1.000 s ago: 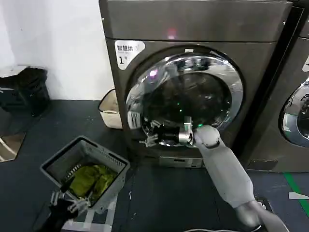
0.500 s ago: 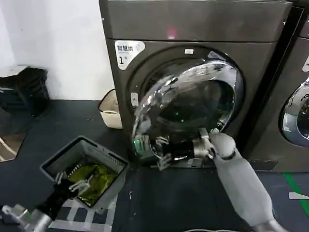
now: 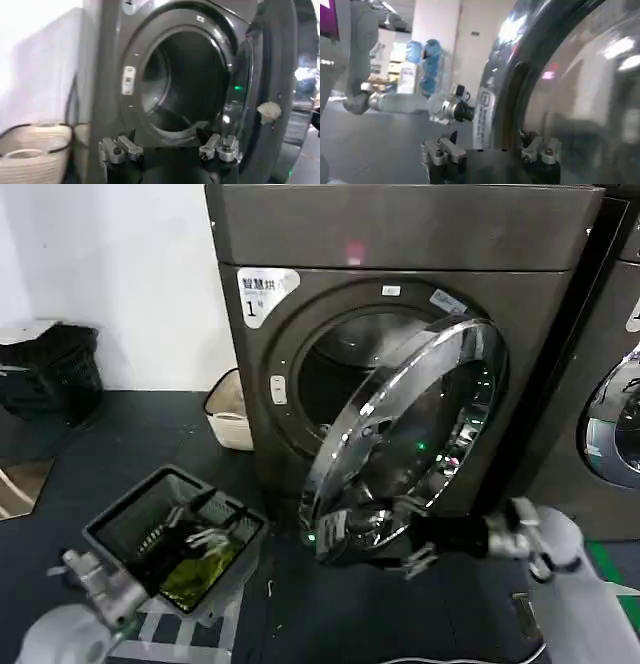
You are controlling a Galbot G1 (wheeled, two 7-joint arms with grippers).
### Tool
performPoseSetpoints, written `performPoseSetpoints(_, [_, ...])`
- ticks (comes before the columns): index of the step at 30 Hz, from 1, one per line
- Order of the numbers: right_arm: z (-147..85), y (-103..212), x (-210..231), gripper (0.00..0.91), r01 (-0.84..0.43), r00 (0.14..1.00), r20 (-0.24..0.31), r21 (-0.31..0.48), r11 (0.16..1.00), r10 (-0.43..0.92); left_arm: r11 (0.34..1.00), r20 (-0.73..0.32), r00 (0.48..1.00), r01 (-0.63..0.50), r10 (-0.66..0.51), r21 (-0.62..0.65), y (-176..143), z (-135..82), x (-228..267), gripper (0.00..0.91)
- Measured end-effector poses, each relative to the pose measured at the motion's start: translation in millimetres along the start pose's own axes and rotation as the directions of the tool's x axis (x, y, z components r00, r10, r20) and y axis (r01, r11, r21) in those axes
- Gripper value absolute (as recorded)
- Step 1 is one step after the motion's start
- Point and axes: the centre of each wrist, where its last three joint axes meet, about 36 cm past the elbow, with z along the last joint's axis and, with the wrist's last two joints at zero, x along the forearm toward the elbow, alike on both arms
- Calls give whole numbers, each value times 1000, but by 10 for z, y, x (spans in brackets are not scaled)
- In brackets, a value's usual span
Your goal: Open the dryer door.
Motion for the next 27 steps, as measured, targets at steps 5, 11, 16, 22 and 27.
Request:
performPoseSetpoints(5, [-42, 372, 487, 907, -241, 970, 18, 3, 971, 241, 996, -19, 997, -81, 81, -21, -13, -29, -241, 907])
performPoseSetpoints(11, [-294, 819, 968, 907, -583, 813, 57, 53, 811, 580, 986, -38, 985, -166, 166, -3, -146, 43, -523, 907])
performPoseSetpoints(16, [-626, 1122, 1384, 907, -794, 604, 39, 124, 596, 796, 976, -40, 975, -216, 216, 21, -222, 116, -773, 907])
performPoseSetpoints(22, [-1052, 1317, 1801, 907, -961, 227, 72, 177, 212, 971, 956, -31, 955, -293, 294, 25, -372, 149, -1139, 907])
performPoseSetpoints(27, [-1349, 1508, 2070, 907, -962, -70, 100, 256, -93, 993, 931, -10, 931, -365, 365, 29, -526, 175, -1396, 907])
